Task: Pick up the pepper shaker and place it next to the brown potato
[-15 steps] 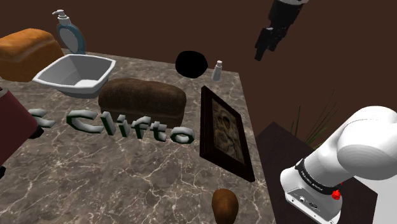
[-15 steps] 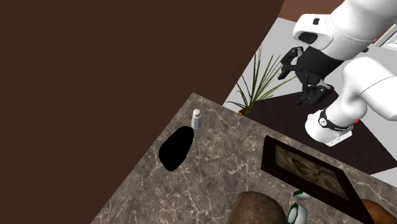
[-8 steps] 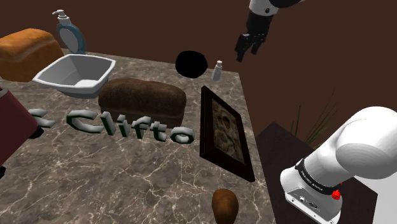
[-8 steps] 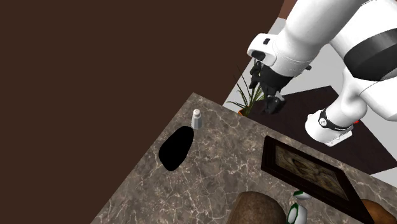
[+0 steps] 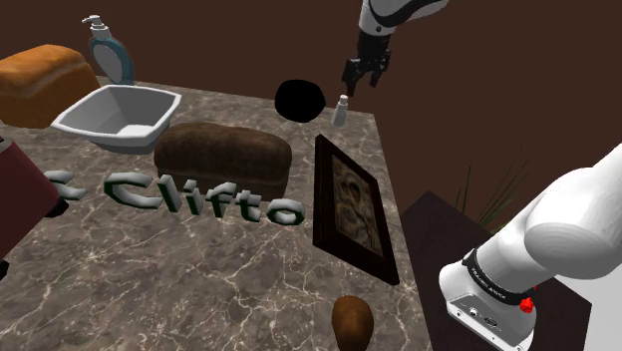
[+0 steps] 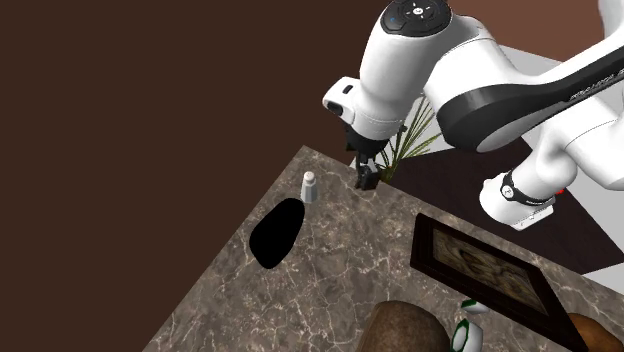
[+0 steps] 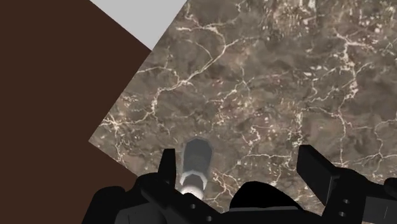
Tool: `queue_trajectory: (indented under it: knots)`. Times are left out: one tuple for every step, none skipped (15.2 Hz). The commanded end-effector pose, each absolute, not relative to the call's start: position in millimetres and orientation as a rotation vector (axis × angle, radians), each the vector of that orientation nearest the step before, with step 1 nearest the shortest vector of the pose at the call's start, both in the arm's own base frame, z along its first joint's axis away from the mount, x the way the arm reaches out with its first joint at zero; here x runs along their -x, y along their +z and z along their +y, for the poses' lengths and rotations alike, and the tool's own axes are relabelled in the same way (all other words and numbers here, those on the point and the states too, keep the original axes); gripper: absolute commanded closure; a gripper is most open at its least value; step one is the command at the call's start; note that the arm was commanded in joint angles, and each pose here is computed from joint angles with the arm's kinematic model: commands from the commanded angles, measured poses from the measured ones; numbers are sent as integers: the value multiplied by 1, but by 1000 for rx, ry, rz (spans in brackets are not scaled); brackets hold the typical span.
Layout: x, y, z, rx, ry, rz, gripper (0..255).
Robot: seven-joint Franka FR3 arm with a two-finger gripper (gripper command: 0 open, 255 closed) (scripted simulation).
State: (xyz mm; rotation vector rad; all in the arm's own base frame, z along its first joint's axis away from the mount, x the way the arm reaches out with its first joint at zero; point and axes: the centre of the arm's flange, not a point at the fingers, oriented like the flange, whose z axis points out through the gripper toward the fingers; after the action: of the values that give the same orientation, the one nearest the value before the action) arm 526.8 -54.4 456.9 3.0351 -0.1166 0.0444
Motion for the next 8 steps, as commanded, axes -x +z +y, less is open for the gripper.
queue_trajectory:
  knots:
    - [-546, 441, -65, -3035, 38, -144, 0]
    - [-557, 434, -70, -3034, 35, -157, 0]
    - [-568, 427, -74, -3034, 33, -171, 0]
    - [-578, 420, -79, -3034, 30, -184, 0]
    - [-589, 413, -84, -3033, 27, -198, 0]
    - [-600, 406, -88, -3033, 24, -211, 0]
    - [-610, 400, -93, -3032, 21, -225, 0]
    - [-620, 393, -98, -3032, 18, -238, 0]
